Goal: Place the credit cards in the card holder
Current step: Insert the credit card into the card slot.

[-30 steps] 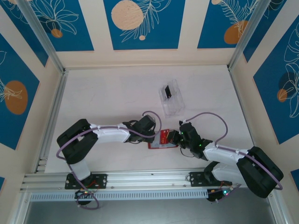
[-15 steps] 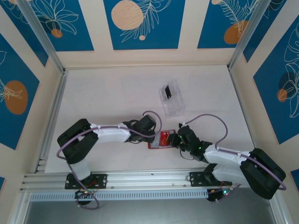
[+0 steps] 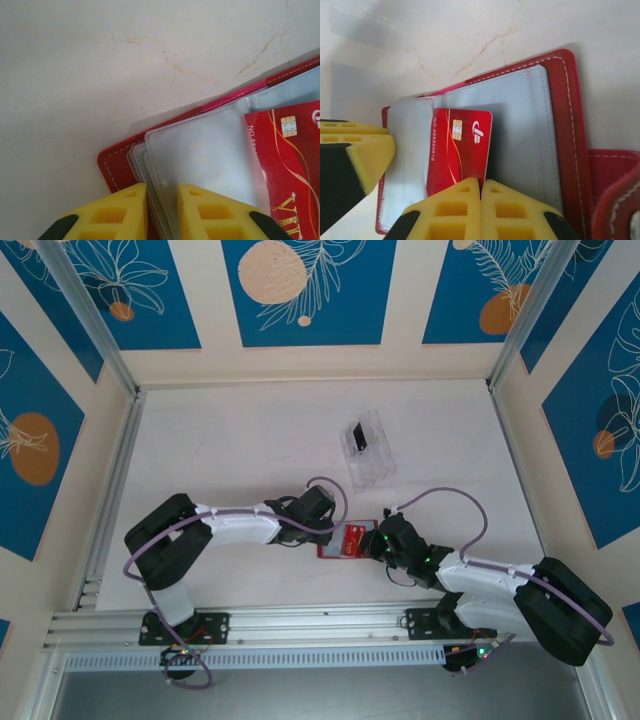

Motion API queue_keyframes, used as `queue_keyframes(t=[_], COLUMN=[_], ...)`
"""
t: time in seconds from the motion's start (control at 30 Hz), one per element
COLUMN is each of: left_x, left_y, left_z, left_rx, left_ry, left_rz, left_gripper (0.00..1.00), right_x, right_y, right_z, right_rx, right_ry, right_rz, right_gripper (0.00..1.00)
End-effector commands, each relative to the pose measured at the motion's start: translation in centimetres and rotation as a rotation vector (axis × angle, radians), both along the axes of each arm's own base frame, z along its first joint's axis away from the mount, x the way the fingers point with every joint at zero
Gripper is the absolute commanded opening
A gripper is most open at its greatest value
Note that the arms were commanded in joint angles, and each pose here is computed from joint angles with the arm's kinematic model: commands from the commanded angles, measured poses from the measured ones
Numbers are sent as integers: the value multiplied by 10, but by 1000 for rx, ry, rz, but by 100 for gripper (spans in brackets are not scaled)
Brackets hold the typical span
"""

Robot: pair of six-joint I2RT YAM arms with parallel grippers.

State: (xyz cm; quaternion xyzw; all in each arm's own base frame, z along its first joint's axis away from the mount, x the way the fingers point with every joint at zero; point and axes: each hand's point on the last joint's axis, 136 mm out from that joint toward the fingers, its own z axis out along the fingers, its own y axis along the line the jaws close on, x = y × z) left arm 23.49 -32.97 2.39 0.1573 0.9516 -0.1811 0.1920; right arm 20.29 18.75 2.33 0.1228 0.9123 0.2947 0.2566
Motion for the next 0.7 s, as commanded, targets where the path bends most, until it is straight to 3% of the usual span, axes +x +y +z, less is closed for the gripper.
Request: queue_keyframes(t=[0.0, 0.67], left_x=[-30, -31], left_y=[20, 21], left_z=[-44, -43], left_rx=[120, 109], left_ry=[119, 120], left_rz=[-49, -44], left_gripper=[20, 20], right_x=[-11, 2], right_y=[-7, 26], right_z=[-19, -13], right_rx=[-84, -70], right_ry=[49, 32], right_rz=[35, 133], right_gripper=[0, 0])
